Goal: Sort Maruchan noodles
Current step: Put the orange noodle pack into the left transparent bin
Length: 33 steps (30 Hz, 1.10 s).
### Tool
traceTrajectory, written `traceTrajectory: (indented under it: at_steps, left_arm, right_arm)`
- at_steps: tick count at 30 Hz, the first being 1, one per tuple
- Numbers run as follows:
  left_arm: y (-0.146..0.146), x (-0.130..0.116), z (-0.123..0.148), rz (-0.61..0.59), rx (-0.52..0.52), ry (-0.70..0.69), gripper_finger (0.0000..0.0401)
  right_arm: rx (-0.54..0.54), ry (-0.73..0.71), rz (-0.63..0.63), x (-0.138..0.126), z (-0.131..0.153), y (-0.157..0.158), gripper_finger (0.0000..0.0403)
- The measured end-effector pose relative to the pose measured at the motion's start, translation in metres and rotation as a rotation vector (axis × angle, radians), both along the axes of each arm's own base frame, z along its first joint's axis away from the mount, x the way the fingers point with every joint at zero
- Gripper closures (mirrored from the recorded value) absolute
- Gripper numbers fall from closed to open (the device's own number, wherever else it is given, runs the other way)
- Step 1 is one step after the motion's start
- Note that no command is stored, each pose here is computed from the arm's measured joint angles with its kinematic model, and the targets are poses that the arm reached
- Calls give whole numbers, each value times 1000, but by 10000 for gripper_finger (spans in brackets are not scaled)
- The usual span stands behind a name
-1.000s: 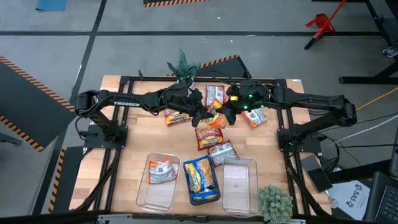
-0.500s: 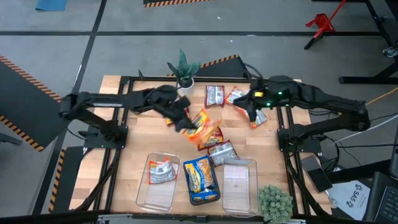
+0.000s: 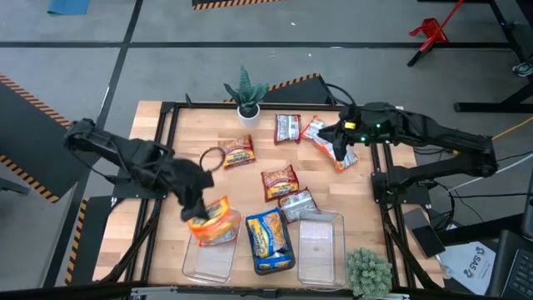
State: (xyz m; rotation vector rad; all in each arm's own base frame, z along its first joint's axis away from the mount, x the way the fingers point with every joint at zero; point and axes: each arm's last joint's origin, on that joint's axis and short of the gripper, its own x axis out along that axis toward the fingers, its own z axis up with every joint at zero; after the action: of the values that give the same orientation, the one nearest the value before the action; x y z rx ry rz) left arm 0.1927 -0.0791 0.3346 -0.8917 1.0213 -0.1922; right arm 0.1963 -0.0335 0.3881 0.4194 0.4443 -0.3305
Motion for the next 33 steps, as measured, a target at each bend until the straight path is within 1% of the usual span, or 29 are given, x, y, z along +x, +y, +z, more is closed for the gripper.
traceTrajectory:
  at_steps: [3, 7, 13, 19, 23, 27, 29, 33]
  left_arm:
    - [-9, 3, -9, -69, 19, 52, 321]
    - [-21, 13, -21, -133, 3, 120, 321]
    - [-37, 24, -39, -232, 5, 195, 321]
    - [-48, 35, -56, -341, 26, 222, 321]
    - [-53, 45, -69, -412, 45, 217, 321]
    - [-55, 56, -80, -464, 22, 200, 321]
    - [-57, 59, -86, -489, 17, 217, 321]
    - [-60, 62, -93, -559, 6, 208, 321]
  right_arm:
    - [-2, 9, -7, 3, -2, -1, 345]
    - [0, 30, -8, 7, -5, -1, 345]
    - [9, 81, -7, 11, -12, -2, 345]
    - [11, 95, -7, 12, -13, -2, 345]
    - [14, 102, -6, 12, -14, -2, 345]
    - [24, 102, 8, 12, -14, -2, 345]
    - [25, 102, 8, 12, -14, -1, 345]
    - [23, 103, 9, 11, -14, -1, 345]
